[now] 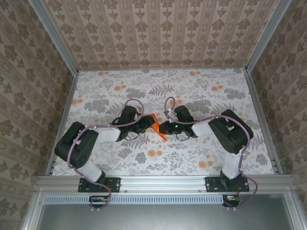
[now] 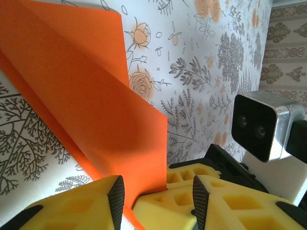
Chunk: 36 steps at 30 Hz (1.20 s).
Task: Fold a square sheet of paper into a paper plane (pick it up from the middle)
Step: Fold the wing for the fifth time at the center of the table.
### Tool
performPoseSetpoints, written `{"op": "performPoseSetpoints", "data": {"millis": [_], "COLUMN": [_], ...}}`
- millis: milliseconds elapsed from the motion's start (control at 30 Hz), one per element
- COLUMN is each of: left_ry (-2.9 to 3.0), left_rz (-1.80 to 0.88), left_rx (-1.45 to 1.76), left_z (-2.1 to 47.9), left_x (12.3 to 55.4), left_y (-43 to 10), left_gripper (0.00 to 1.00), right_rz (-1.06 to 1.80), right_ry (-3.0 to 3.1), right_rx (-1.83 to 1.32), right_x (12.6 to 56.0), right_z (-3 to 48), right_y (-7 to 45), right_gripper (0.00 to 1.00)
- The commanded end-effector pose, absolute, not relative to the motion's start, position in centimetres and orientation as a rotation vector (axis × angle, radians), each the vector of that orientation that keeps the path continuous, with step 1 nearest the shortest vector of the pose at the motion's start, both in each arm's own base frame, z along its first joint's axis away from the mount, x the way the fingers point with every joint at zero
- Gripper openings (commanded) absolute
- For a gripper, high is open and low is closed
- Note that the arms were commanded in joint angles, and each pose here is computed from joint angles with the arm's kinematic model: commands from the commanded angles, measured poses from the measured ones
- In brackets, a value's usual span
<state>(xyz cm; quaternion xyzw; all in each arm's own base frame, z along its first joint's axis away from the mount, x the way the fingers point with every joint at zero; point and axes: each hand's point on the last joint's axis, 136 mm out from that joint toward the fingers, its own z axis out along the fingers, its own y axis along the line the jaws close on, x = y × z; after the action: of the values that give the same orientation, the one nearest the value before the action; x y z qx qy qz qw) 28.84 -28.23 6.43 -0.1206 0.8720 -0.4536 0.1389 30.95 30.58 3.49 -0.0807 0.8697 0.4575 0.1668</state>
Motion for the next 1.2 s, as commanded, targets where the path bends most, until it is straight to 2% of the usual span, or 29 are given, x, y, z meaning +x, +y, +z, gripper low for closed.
{"op": "performPoseSetpoints", "data": {"millis": [0,800,1167], "left_ry": [2.508,2.531,2.555], "left_rz": [-1.342,-1.355,-1.325], "left_rx": [-0.316,-0.277,-0.29], "left_z": [6.4,4.7,3.9], "left_x": [28.8,29.1,29.5], "left_y": [-28.8,-30.0,-30.0], "left_gripper": [0.44,0.42,0.4], "right_rz": [1.358,1.339,1.294], "right_ry": [2.455,2.544,2.583], "right_rx": [-0.224,-0.195,-0.232], "right_x": [31.5,31.0,30.5], "right_z": [4.0,1.8,1.1], "right_y": [31.0,30.6,30.2], "right_gripper": [0.02,0.03,0.13]}}
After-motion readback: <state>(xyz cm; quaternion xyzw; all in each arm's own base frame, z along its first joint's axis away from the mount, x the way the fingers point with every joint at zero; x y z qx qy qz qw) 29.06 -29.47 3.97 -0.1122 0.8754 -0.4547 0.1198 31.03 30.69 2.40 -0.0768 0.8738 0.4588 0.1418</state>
